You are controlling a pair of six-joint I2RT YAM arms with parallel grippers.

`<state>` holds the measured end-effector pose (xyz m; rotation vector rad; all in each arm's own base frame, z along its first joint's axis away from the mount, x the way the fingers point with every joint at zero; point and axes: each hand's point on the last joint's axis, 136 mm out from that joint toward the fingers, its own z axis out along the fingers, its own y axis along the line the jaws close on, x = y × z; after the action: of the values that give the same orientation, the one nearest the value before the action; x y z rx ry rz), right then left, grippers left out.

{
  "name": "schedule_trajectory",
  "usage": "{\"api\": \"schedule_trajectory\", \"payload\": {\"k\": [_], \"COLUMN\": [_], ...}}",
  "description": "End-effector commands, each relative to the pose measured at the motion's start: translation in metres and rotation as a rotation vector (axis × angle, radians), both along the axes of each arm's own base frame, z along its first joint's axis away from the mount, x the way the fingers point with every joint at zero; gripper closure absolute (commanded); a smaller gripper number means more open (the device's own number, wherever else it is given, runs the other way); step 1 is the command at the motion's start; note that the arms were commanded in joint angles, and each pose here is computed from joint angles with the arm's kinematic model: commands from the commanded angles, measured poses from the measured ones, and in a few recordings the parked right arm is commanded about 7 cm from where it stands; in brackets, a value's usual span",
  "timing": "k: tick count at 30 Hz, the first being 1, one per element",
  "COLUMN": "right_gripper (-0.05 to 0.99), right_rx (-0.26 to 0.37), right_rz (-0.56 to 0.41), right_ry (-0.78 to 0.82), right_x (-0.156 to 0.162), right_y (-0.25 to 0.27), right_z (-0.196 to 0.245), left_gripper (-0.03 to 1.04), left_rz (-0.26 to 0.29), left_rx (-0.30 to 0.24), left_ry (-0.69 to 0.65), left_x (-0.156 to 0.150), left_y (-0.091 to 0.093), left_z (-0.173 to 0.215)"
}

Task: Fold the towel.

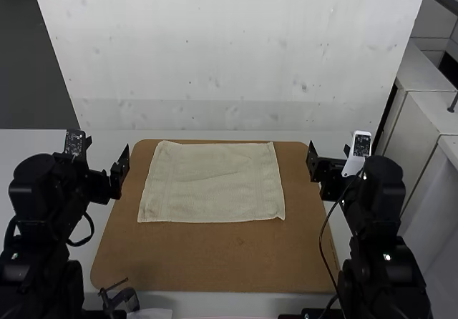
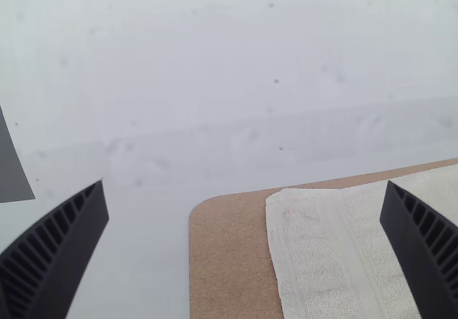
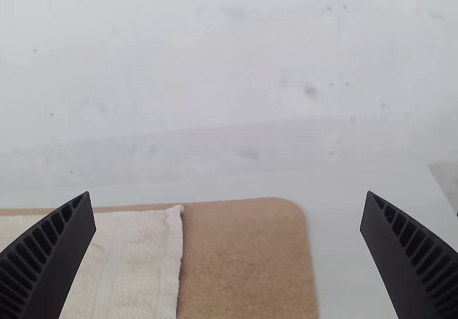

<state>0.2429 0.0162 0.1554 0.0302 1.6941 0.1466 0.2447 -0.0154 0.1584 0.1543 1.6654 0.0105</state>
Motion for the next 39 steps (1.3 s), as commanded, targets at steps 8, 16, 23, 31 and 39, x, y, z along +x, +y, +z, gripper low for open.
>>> {"api": "schedule_trajectory", "payload": {"k": [8,16,23,31,39], "right_gripper": [-0.03,-0.03,-0.02,-0.02,-0.02], "right_rx": [-0.009,-0.012,-0.015,-0.015,-0.03], "right_rz": [-0.002,0.001,0.029,0.053,0.086], "right_ry": [-0.009,0.055,0.268,0.491,0.633], "right_x": [-0.002,0.008,0.035,0.083,0.123], "right_y": [0.0,0.001,0.007,0.014,0.029], "right_z": [0.011,0.023,0.002,-0.024,-0.052], "left_gripper": [0.03,0.02,0.02,0.03,0.02], "left_rz": [0.043,0.013,0.0,-0.042,-0.08], "left_rx": [0.035,0.038,0.015,0.009,0.005], "left_ry": [-0.067,0.075,0.283,0.449,0.544], "left_x": [-0.005,0.007,0.034,0.07,0.087], "left_y": [0.008,0.002,-0.003,-0.014,-0.022], "left_z": [0.029,0.034,0.012,-0.002,-0.019]}}
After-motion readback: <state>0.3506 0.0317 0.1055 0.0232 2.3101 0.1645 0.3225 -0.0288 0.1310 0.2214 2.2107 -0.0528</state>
